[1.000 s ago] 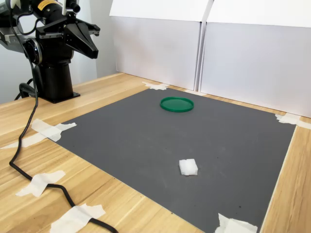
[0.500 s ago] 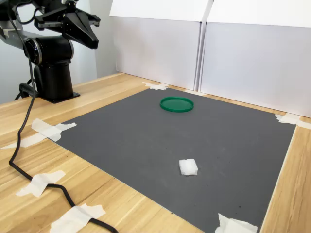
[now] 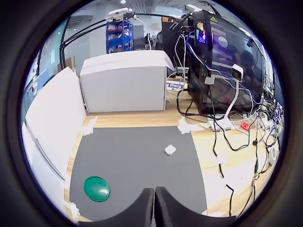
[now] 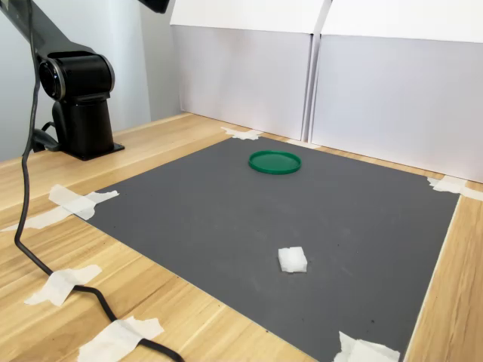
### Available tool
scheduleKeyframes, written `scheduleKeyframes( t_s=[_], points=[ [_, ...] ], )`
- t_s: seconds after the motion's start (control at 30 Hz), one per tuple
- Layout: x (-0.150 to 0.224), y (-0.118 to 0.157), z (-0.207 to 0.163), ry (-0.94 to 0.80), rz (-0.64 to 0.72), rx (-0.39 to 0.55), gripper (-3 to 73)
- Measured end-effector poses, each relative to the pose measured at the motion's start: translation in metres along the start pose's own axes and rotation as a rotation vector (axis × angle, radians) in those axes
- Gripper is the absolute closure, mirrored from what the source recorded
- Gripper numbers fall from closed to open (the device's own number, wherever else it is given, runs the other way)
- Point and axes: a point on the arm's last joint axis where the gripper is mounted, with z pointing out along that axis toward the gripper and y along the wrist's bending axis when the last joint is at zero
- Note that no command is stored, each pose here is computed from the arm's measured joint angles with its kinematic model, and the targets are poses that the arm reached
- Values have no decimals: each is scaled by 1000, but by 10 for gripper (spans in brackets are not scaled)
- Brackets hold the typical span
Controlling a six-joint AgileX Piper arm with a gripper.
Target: Grasp a white terminal and put it on the green lid.
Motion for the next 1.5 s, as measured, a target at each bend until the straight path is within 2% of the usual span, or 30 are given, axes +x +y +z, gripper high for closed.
scheduleKeyframes(
  t_s=[0.17, 0.33, 0.5, 0.73, 0.83, 0.93, 1.1, 1.17, 1.23, 1.33, 1.5],
  points=[
    [-13, -1, 14, 159, -20, 5, 711],
    [-16, -4, 40, 326, -153, 3, 711],
    [-28, -5, 66, 394, -308, -28, 711],
    [-52, -6, 98, 432, -394, -55, 684],
    [-65, -7, 109, 433, -456, -66, 607],
    [-73, -7, 122, 461, -483, -80, 470],
    [-87, -7, 140, 479, -462, -101, 151],
    [-94, -10, 145, 479, -425, -112, 49],
    [-102, -16, 149, 470, -381, -116, 6],
    [-113, -32, 152, 463, -319, -117, -16],
    [-120, -56, 165, 510, -373, -137, -20]
  ],
)
